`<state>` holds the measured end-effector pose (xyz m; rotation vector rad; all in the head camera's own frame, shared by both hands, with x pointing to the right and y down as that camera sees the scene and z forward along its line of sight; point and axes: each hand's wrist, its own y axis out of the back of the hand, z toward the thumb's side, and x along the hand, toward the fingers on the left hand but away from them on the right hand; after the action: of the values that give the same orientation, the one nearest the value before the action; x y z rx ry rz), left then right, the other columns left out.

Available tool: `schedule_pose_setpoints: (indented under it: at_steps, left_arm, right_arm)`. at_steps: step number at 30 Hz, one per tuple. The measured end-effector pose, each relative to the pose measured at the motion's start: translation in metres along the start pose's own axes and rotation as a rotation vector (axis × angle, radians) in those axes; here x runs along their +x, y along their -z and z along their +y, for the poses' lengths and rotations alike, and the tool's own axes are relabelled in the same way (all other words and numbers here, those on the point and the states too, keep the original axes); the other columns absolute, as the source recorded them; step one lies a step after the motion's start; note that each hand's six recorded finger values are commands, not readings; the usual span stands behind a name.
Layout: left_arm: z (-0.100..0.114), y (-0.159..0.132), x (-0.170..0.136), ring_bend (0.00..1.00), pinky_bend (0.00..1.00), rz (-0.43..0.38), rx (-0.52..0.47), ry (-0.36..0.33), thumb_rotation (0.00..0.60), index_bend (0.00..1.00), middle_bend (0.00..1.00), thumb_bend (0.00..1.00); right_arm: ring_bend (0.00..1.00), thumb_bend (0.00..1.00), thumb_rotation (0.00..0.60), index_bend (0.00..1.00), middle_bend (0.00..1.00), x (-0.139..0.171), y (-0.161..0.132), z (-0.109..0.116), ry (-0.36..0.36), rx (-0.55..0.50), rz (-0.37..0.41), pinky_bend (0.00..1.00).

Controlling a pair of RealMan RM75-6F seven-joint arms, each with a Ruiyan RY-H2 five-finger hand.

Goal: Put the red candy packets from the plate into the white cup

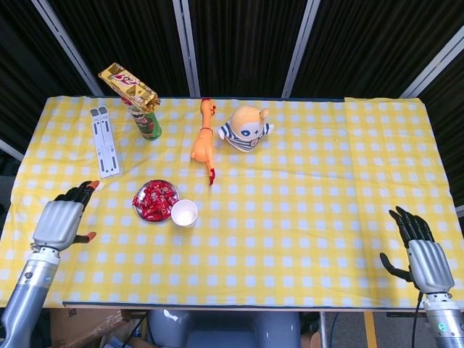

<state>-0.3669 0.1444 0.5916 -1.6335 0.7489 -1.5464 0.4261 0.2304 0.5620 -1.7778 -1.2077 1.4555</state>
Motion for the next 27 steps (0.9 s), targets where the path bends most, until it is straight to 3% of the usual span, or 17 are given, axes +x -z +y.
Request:
schedule_pose_setpoints:
  at_steps: [2, 5, 11, 17, 27]
  left_arm:
    - [0.000, -0.011, 0.013, 0.77, 0.82, -0.012, 0.015, 0.016, 0.600, 0.15, 0.32, 0.17]
    - [-0.002, -0.028, 0.030, 0.89, 0.92, -0.030, 0.026, 0.038, 0.600, 0.16, 0.33, 0.17]
    - [-0.012, -0.047, 0.051, 0.89, 0.93, -0.039, 0.038, 0.093, 0.600, 0.16, 0.25, 0.17]
    - [-0.027, -0.060, 0.071, 0.85, 0.91, -0.036, 0.116, 0.165, 0.600, 0.14, 0.15, 0.17]
    - [-0.046, -0.079, 0.099, 0.83, 0.89, -0.003, 0.183, 0.236, 0.600, 0.16, 0.16, 0.17]
  right_arm:
    - [0.00, 0.41, 0.600, 0.00, 0.00, 0.000, 0.001, 0.000, 0.000, -0.004, -0.002, 0.00]
    - [0.00, 0.41, 0.600, 0.00, 0.00, 0.000, 0.002, 0.001, 0.000, -0.011, -0.006, 0.00]
    - [0.00, 0.41, 0.600, 0.00, 0.00, 0.000, 0.003, 0.002, 0.000, -0.023, -0.009, 0.00]
    - [0.00, 0.41, 0.600, 0.00, 0.00, -0.002, 0.004, 0.003, 0.001, -0.038, -0.013, 0.00]
    - [0.00, 0.41, 0.600, 0.00, 0.00, -0.002, 0.005, 0.005, 0.004, -0.059, -0.016, 0.00]
